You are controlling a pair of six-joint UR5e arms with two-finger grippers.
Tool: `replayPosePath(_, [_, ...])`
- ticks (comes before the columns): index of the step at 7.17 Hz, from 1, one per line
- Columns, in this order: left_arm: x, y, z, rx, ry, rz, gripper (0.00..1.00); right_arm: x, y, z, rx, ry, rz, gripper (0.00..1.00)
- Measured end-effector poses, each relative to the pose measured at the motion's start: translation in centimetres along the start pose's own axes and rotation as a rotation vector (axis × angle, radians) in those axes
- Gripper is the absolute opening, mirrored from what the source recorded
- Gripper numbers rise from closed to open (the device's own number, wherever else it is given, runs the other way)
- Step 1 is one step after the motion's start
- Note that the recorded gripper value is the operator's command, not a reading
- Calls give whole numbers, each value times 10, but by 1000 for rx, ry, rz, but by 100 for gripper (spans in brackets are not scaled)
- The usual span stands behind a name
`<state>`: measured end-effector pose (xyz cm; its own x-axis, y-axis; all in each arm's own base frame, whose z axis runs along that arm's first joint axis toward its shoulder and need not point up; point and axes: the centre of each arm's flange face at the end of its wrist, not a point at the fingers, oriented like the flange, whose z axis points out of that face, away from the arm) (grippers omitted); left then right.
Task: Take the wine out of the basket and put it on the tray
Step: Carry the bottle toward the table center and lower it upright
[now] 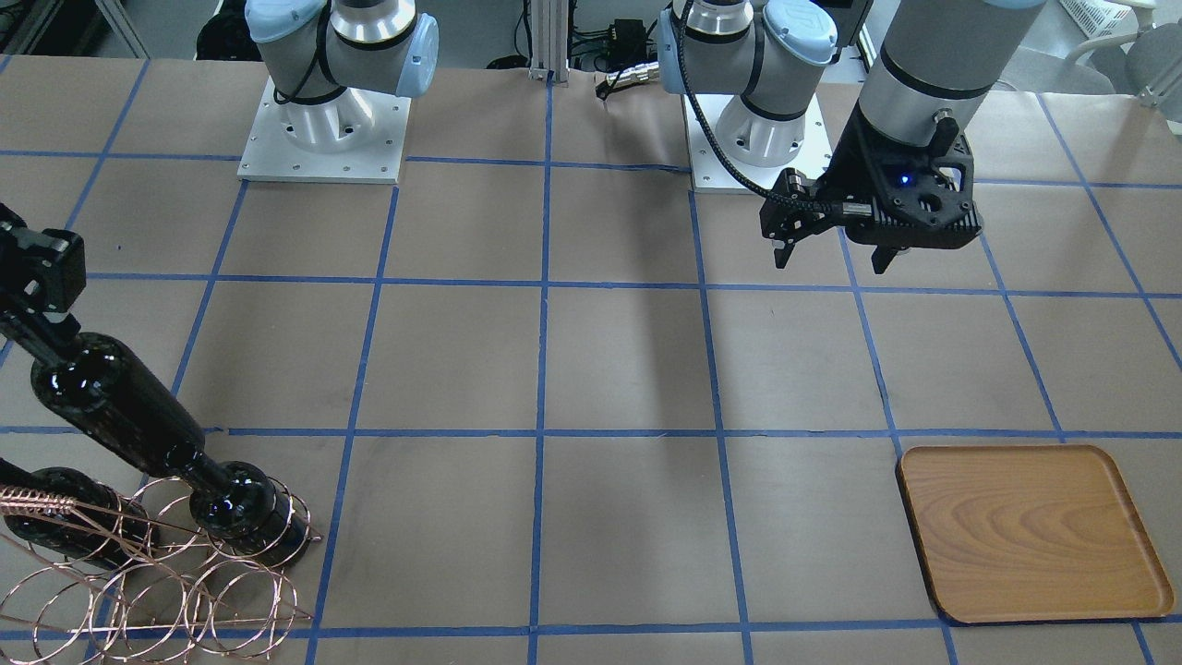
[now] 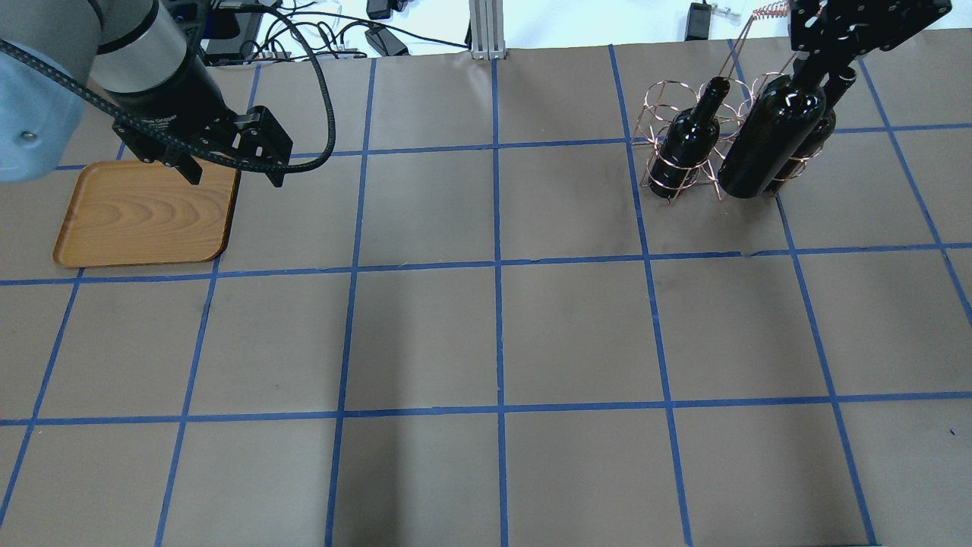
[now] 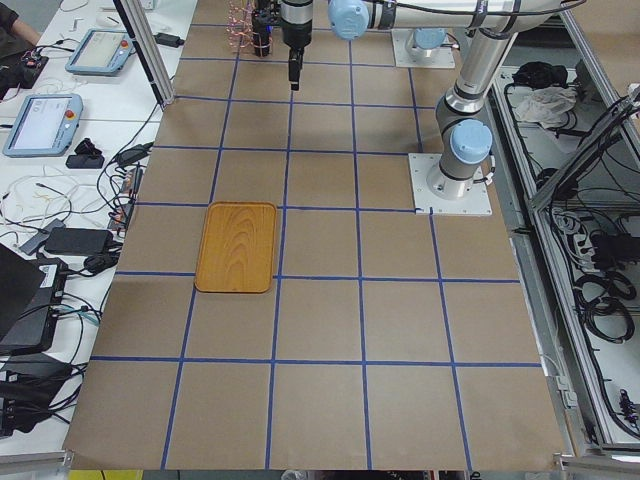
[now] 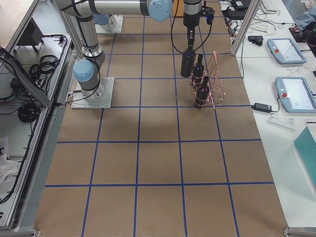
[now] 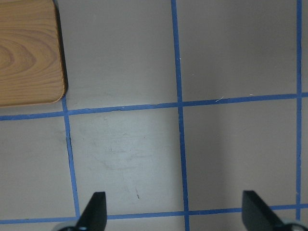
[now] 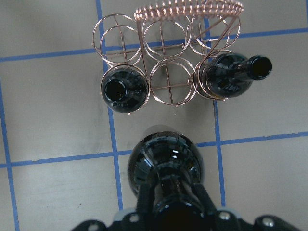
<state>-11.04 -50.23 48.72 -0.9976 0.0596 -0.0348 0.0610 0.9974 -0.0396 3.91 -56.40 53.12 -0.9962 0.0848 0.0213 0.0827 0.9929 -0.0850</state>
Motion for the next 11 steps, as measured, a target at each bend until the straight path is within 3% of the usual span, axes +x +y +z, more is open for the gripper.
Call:
replayPosePath(2, [0, 1, -2, 4, 1, -2, 100, -48, 18, 26, -69, 17, -20, 12])
replayPosePath(4, [1, 2, -3, 5, 3, -5, 100, -114, 43, 47, -97, 26, -1, 10])
replayPosePath(8, [0, 2, -3, 6, 2, -5, 100, -244, 98, 63, -94, 39, 90, 10])
replayPosePath(11, [-11, 1, -3, 6, -3, -23, 100, -315, 118, 88, -50, 21, 153, 10])
